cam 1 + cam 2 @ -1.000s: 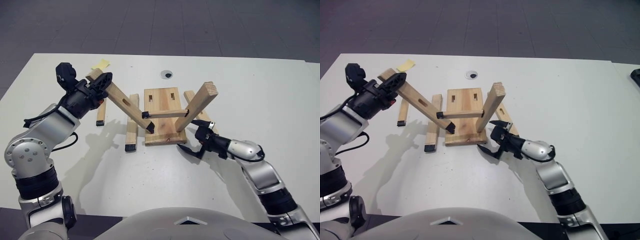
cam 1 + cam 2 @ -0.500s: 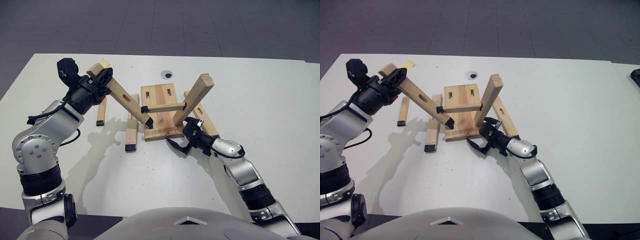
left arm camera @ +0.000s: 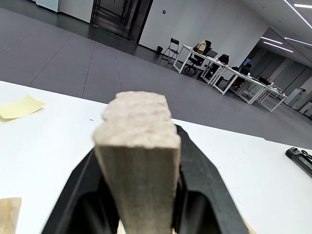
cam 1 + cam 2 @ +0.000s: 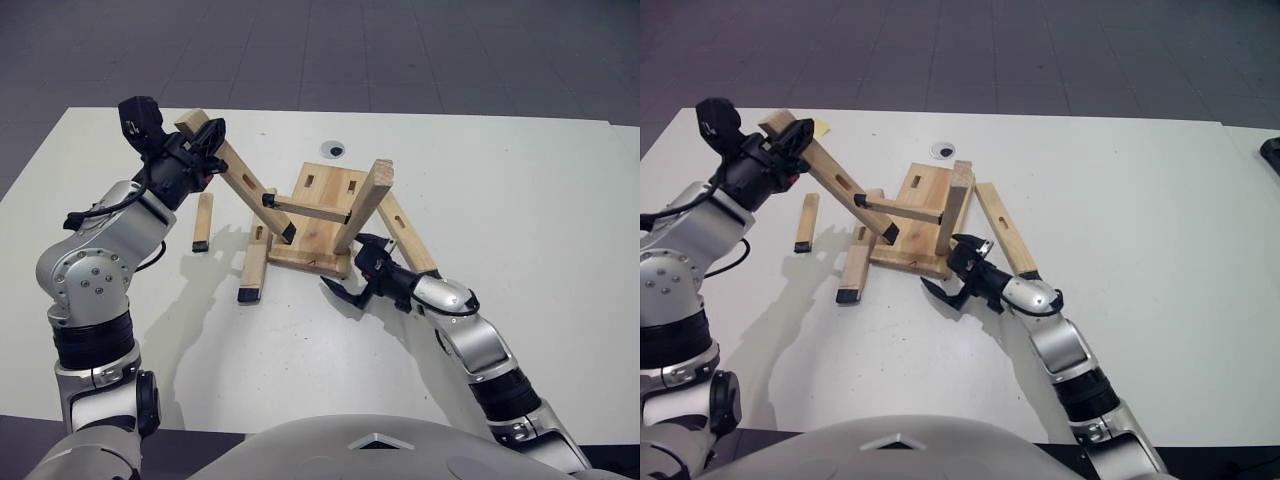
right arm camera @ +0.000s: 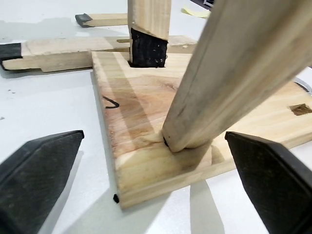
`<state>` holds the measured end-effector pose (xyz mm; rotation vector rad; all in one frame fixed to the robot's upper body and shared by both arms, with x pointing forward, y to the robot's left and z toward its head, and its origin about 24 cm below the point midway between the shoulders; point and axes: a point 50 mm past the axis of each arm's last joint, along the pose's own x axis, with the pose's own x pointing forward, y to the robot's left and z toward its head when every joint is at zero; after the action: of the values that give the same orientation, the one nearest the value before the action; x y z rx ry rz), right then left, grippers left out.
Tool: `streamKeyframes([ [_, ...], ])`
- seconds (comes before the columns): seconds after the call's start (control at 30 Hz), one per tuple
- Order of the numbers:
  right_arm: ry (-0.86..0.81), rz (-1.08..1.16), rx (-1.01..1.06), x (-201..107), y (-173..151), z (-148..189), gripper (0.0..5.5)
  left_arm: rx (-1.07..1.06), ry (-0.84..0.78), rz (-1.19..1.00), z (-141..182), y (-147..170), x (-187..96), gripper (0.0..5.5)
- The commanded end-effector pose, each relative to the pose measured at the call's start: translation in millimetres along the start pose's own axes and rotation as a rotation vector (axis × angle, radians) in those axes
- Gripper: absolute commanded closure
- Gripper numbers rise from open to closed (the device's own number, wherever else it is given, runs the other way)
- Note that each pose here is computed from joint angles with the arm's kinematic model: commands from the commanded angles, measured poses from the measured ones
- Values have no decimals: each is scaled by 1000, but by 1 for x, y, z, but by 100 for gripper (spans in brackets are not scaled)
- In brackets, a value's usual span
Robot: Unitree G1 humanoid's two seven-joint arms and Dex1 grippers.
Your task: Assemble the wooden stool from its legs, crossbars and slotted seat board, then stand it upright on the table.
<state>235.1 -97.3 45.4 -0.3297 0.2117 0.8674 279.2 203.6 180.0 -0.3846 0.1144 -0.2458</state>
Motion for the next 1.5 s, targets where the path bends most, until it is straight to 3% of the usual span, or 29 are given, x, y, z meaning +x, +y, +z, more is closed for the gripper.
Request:
streamKeyframes([
  [0.03, 24, -89, 16, -1, -11, -5, 10, 26, 77, 84, -8, 13, -4, 448],
  [0.37, 3, -182, 26, -8, -21, 5, 10, 86, 290, 39, -66, -15, -11, 448],
  [0.67, -23, -237, 29, -7, -21, 12, 10, 178, 319, 109, -68, -12, -14, 448],
  [0.9, -28, -217, -19, -7, -21, 13, 10, 315, 414, 92, -97, -16, 4, 448],
  [1.23, -87, -262, -67, -22, -33, 27, 10, 317, 492, 116, -131, -5, -8, 445],
  [1.4, -184, -277, -103, -43, -40, 46, 10, 403, 465, 107, -131, -9, -3, 444],
  [1.5, -382, -259, -93, -78, -46, 84, 10, 402, 456, 126, -133, -9, -1, 440],
])
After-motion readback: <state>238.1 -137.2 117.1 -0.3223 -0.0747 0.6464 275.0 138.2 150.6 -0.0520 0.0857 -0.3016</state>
